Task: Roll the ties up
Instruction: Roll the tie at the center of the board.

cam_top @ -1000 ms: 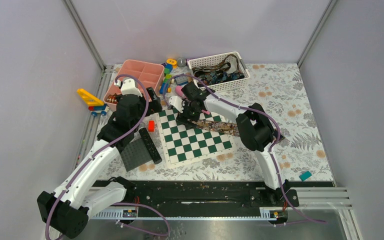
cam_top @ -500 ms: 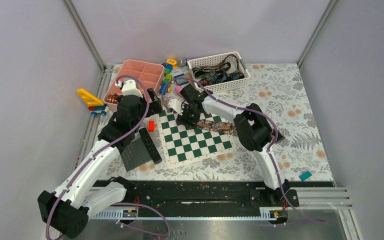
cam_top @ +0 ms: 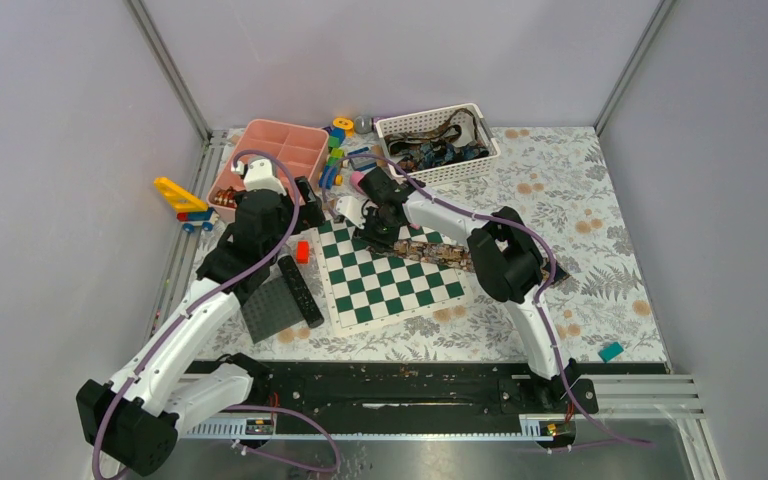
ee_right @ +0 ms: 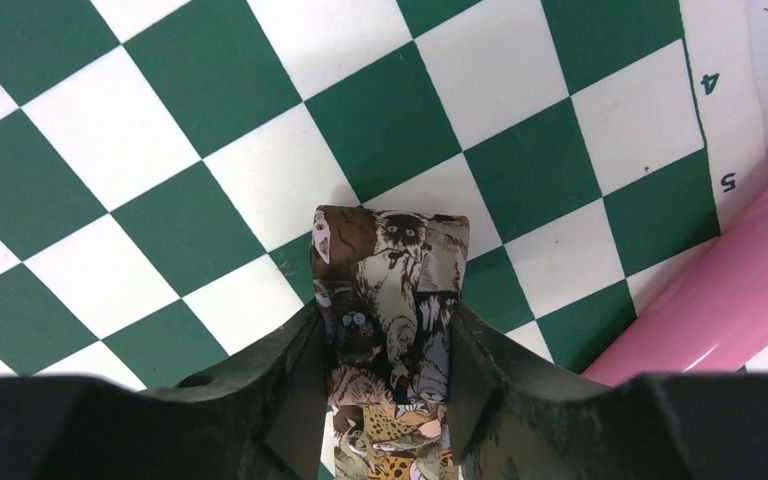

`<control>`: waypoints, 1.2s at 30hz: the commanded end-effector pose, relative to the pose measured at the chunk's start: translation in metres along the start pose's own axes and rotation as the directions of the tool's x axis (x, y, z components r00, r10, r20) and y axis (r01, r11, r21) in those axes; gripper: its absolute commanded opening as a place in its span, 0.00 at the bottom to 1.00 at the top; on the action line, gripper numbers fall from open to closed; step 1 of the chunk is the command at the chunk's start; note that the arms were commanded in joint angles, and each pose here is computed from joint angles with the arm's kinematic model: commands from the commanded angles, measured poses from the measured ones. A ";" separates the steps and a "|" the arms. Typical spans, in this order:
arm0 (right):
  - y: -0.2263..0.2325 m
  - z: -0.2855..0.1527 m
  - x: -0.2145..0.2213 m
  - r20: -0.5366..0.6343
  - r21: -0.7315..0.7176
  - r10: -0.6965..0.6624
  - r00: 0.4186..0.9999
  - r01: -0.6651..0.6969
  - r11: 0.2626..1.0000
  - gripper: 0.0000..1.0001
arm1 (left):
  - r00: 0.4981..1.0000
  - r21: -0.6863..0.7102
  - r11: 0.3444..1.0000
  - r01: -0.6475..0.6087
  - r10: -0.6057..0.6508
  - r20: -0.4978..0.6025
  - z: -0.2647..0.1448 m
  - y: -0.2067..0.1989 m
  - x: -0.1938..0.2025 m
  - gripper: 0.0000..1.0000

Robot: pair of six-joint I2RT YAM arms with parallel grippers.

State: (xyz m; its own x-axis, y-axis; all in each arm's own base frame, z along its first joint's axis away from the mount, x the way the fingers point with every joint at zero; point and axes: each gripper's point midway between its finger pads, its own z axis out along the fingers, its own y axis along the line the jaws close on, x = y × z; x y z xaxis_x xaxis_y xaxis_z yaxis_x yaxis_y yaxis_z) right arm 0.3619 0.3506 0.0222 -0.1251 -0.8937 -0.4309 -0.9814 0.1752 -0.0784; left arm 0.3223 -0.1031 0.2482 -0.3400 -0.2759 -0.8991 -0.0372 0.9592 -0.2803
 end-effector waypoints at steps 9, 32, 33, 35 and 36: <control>0.000 0.002 -0.006 -0.013 0.016 -0.029 1.000 0.029 0.999 0.30 | 0.999 0.026 1.000 0.011 -0.012 0.037 0.002 -0.006 -0.012 0.99; -0.001 -0.024 -0.027 0.091 0.048 -0.041 0.995 0.037 0.998 0.88 | 0.999 0.034 0.999 0.018 -0.019 0.045 -0.002 -0.007 -0.017 0.99; -0.001 -0.028 -0.032 0.106 0.054 -0.033 0.994 0.028 0.998 0.89 | 0.999 0.035 0.999 0.020 -0.021 0.046 -0.003 -0.007 -0.017 0.99; -0.002 -0.038 -0.043 0.150 0.064 -0.020 0.988 0.011 0.998 0.90 | 0.998 0.038 0.999 0.022 -0.024 0.050 -0.005 -0.007 -0.020 0.99; -0.004 -0.044 -0.050 0.177 0.071 -0.012 0.984 -0.001 0.997 0.90 | 0.998 0.038 0.999 0.024 -0.026 0.053 -0.007 -0.007 -0.021 0.99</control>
State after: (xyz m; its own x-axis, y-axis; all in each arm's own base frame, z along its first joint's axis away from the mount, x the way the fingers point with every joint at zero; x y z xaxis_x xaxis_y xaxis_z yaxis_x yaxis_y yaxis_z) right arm 0.3622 0.3549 0.0226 -0.1137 -0.8848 -0.4519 -0.9796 0.1758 -0.0978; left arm 0.3237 -0.1029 0.2446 -0.3504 -0.2737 -0.8957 -0.0399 0.9598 -0.2777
